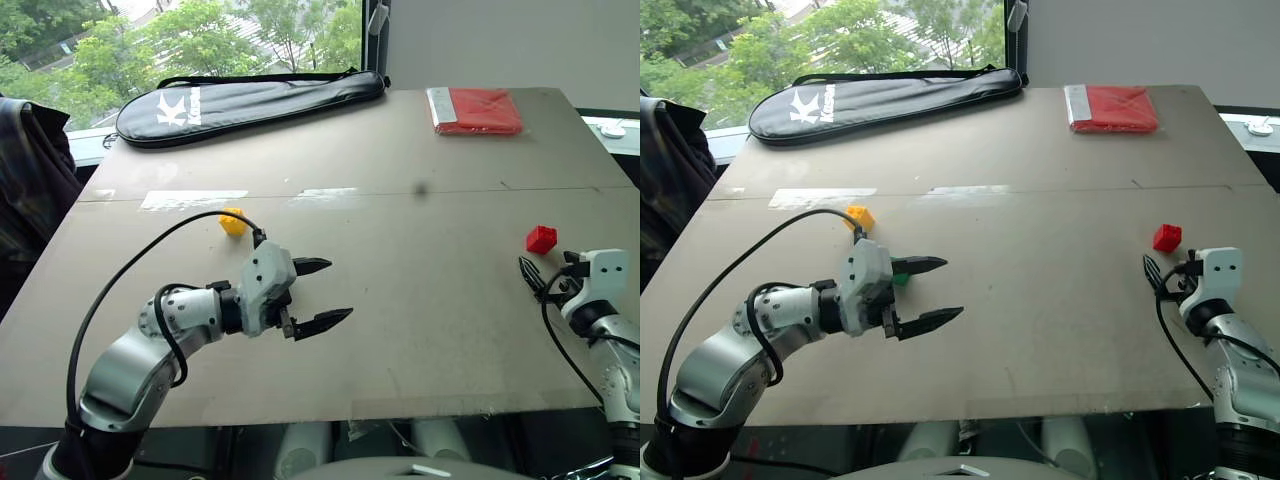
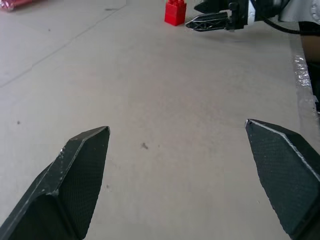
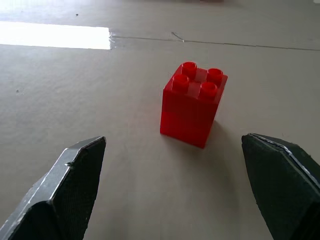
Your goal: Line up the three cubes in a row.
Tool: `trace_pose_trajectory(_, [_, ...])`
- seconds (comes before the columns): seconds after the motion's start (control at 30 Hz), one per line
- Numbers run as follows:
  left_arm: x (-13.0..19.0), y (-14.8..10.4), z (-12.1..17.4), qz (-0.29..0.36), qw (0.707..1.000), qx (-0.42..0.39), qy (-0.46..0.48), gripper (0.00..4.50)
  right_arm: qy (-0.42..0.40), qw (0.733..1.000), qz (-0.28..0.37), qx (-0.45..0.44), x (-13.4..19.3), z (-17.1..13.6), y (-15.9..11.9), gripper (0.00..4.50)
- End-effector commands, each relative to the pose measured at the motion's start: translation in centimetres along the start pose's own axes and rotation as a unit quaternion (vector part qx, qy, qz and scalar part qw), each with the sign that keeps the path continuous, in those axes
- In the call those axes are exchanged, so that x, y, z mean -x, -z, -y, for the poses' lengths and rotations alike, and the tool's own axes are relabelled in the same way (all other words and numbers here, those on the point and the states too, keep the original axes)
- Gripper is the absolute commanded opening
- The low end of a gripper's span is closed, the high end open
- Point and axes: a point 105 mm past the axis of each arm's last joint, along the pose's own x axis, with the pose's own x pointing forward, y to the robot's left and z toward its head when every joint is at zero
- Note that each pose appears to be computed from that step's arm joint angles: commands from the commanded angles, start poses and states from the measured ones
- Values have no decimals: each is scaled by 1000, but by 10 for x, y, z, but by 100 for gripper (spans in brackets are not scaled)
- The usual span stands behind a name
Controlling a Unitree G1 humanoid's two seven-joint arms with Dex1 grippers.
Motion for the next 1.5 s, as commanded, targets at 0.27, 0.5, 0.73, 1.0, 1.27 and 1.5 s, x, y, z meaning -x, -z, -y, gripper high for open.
trace_pose_trajectory(0.27, [-22, -18, -8, 5, 998, -50, 46, 442, 93, 994, 43, -38, -41, 8, -14, 450])
trace_pose_trajectory(0.5, [-23, -21, -10, 7, 997, -58, 50, 450, 88, 995, 45, -25, -37, 6, -14, 133])
trace_pose_trajectory(0.73, [-22, -19, -9, 7, 997, -54, 48, 450, -107, 991, 86, 2, -24, -46, -26, 136])
trace_pose_trajectory(1.0, [-16, -3, -6, -5, 997, -66, 50, 450, -489, 864, 32, 120, 5, -104, -11, 136])
trace_pose_trajectory(1.27, [-13, 1, 7, 1, 993, -89, 80, 450, -677, 716, -10, 170, 11, -110, -13, 136])
trace_pose_trajectory(1.5, [-10, -3, 12, 15, 992, -94, 86, 450, -690, 702, -32, 172, -4, -114, -19, 136])
